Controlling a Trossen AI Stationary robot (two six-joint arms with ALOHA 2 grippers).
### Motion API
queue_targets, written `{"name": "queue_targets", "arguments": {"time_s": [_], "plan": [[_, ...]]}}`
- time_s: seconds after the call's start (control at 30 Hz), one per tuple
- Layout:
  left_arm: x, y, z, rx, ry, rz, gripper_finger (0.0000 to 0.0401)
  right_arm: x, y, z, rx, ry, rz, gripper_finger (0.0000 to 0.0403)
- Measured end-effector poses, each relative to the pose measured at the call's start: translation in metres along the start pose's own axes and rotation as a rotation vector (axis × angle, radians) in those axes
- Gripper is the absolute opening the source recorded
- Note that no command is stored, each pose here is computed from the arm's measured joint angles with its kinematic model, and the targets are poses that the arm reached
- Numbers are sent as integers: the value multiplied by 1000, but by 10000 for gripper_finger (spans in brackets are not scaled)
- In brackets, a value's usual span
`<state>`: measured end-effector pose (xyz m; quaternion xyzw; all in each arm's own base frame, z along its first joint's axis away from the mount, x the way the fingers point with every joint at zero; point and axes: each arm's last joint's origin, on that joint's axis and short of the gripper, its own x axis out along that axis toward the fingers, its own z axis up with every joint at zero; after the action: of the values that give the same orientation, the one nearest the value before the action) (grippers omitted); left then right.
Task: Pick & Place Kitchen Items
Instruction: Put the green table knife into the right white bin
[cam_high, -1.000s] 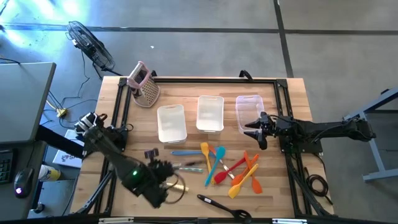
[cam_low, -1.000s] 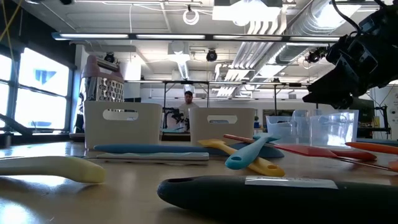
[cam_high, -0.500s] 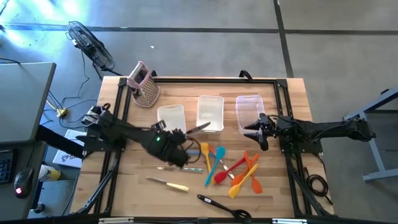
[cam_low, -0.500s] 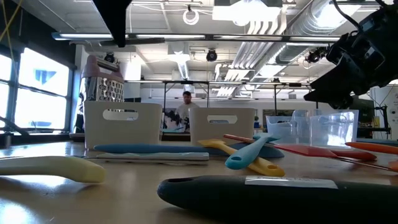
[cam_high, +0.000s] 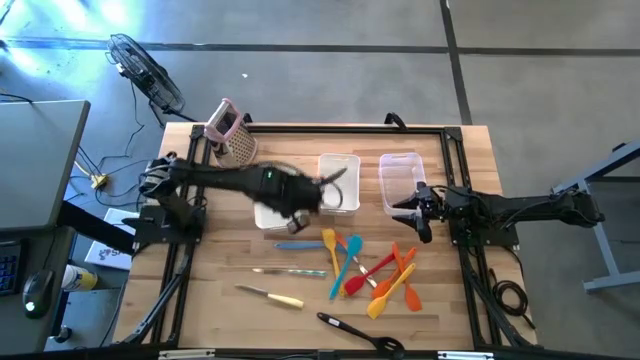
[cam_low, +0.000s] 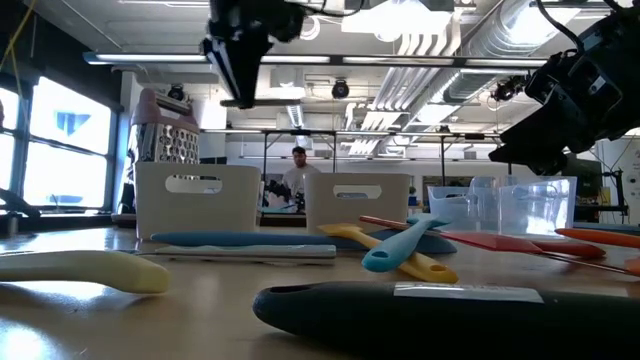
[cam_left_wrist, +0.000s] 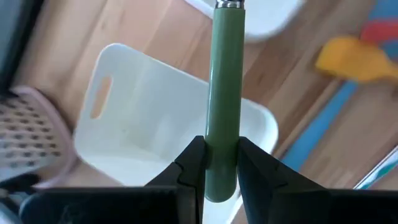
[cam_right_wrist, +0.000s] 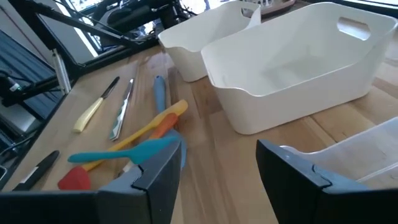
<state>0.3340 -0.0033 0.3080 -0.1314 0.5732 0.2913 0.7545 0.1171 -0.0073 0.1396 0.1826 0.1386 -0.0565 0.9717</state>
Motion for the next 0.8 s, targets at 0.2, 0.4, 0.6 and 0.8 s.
{"name": "queue_targets", "arguments": {"time_s": [0.2,0.4,0.6,0.8], "plan": [[18,17,38,-96,-60,-196,58,0,-1,1,-38,-14,-28,201],[38,12,57,-123,-75,-342,58,0,0,2,-74,-25,-25,201],[53,-2,77,-134,-165,-483,58,0,0,3,-99,-31,-14,201],[73,4,81,-148,-138,-424,58,1,0,1,-110,-14,-9,201]]}}
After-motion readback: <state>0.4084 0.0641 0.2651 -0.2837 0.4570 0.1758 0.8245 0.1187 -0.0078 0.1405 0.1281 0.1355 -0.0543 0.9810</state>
